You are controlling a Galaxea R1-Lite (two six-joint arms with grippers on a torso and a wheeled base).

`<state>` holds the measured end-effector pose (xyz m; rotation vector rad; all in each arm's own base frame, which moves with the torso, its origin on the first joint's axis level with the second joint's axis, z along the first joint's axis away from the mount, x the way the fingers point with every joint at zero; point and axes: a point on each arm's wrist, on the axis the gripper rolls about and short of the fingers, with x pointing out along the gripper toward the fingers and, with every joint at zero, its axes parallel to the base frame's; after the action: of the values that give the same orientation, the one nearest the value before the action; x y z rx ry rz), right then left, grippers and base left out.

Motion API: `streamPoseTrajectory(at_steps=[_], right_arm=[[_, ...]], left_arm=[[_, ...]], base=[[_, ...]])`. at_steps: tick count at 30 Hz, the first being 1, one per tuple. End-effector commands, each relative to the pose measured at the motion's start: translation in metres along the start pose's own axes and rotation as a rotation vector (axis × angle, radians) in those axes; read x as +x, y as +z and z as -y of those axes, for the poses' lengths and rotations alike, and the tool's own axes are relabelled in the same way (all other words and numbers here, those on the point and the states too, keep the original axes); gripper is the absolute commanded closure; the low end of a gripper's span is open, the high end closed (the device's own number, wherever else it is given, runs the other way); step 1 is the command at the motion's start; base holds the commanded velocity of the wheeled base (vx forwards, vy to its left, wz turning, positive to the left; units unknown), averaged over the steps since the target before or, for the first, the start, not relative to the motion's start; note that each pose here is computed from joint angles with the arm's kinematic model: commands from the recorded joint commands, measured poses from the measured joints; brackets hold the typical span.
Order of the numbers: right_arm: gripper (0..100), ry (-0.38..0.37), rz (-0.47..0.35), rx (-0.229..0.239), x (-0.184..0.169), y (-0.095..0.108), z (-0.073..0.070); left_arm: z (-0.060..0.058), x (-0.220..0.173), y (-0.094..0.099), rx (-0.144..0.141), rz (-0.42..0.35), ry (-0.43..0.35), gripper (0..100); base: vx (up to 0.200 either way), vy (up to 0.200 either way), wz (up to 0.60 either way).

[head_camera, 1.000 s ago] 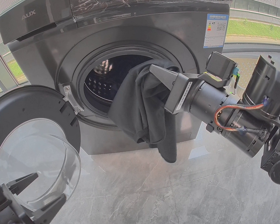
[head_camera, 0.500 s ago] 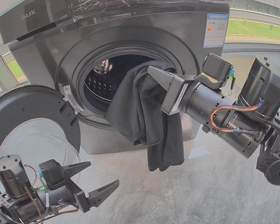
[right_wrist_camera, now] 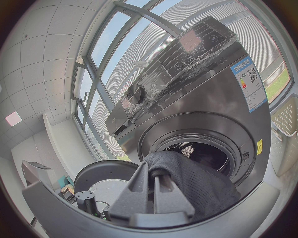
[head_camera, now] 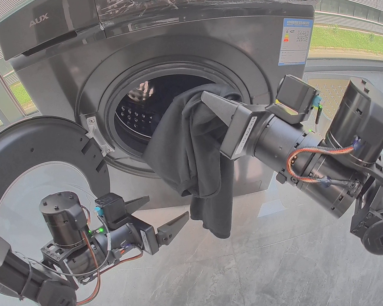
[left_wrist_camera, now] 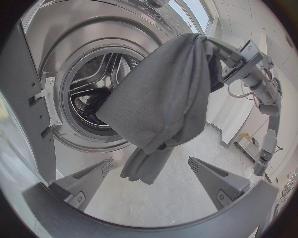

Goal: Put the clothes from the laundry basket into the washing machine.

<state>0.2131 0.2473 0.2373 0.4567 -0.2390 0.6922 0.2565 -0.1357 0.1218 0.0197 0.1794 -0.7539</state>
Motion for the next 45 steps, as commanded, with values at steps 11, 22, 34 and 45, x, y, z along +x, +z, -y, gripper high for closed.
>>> streamPoseTrajectory(at_steps=[11, 22, 34, 45], right_arm=[[100, 0.007, -0.005, 0.001, -0.001, -0.001, -0.003], [100, 0.009, -0.009, -0.001, -0.001, -0.003, -0.003], [100, 0.007, -0.017, -0.002, 0.000, -0.006, -0.003], [100, 0.002, -0.041, -0.007, 0.000, -0.015, 0.000]], left_arm=[[-0.009, 0.049, -0.006, 0.003, 0.081, 0.082, 0], [-0.012, 0.061, -0.003, 0.005, 0.116, 0.081, 0], [-0.009, 0.063, 0.008, 0.006, 0.207, 0.089, 100], [-0.002, 0.051, 0.011, 0.024, 0.278, 0.075, 100]], base=[[0.000, 0.000, 0.00], [0.000, 0.000, 0.00], [0.000, 0.000, 0.00], [0.000, 0.000, 0.00]])
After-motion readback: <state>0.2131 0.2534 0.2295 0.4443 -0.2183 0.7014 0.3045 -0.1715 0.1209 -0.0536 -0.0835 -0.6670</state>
